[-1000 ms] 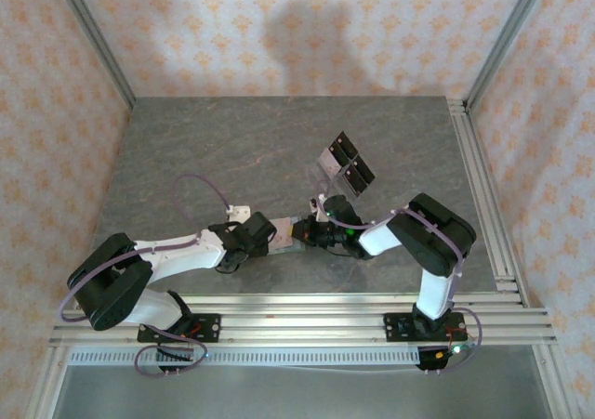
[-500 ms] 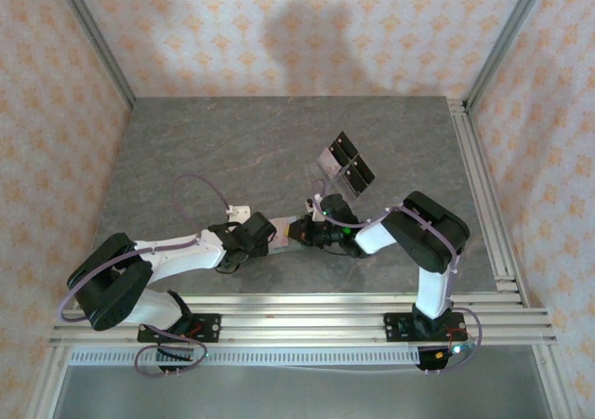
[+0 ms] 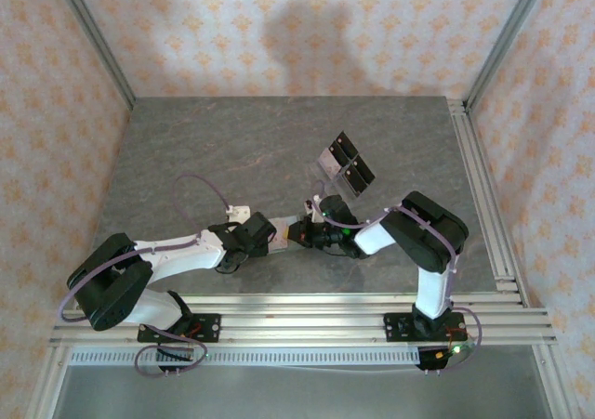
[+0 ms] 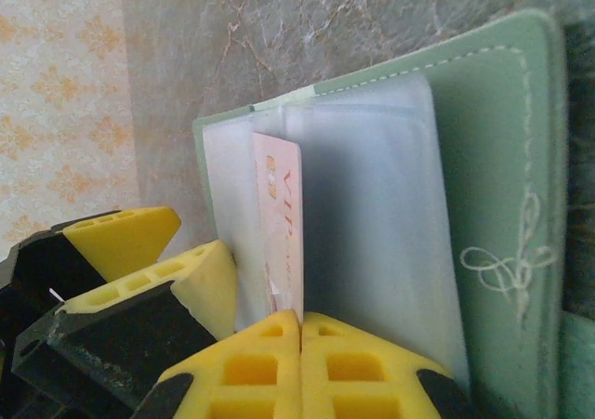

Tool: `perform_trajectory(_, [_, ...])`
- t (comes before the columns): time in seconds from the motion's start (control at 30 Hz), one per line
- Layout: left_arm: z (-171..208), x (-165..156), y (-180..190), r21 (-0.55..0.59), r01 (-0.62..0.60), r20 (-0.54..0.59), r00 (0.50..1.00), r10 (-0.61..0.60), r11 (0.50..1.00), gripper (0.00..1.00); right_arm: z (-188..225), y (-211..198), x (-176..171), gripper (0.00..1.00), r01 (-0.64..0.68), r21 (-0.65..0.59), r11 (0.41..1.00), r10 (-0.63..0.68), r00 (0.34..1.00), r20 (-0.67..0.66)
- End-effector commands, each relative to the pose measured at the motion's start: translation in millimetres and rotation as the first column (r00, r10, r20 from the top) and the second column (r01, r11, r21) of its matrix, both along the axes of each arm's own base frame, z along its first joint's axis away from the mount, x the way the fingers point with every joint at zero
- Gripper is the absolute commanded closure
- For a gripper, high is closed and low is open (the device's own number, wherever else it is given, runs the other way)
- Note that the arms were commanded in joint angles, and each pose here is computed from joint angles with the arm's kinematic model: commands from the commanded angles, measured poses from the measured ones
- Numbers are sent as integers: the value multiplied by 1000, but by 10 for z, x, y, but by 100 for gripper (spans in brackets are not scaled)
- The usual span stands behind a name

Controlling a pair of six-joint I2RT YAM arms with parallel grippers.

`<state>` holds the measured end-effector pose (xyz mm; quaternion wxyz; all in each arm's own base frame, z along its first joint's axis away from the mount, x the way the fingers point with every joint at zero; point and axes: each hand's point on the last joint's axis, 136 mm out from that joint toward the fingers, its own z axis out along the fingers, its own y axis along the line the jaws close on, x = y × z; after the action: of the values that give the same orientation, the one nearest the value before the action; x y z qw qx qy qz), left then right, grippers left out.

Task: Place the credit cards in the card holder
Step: Insert the credit card into the card slot.

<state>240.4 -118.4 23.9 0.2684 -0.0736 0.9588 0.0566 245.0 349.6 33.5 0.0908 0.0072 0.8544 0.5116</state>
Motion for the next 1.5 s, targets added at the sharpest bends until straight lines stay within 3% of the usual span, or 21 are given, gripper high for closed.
perform_trajectory(0.0, [-136, -178, 172, 72, 4, -61, 998, 0, 997, 4, -37, -45, -92, 100, -19, -31, 999, 19, 1000, 5])
perform_trajectory(0.73, [-100, -174, 161, 57, 3, -50, 999, 0, 998, 4, -82, 202, -13, 100, -78, -42, 996, 77, 997, -22])
perform_trajectory(1.0, [307, -49, 192, 13, -69, 46, 997, 69, 997, 2, -77, 197, 2, 100, -88, -77, 993, 87, 996, -22])
perform_trajectory(1.27, [439, -21, 377, 17, -142, 50, 989, 141, 990, 2, 27, 129, 0, 66, -103, -148, 984, 105, 994, 5])
perform_trajectory(1.47, [392, -31, 451, 5, -169, 42, 985, 169, 986, 1, 189, -17, 26, 55, -124, -291, 949, 144, 988, 50])
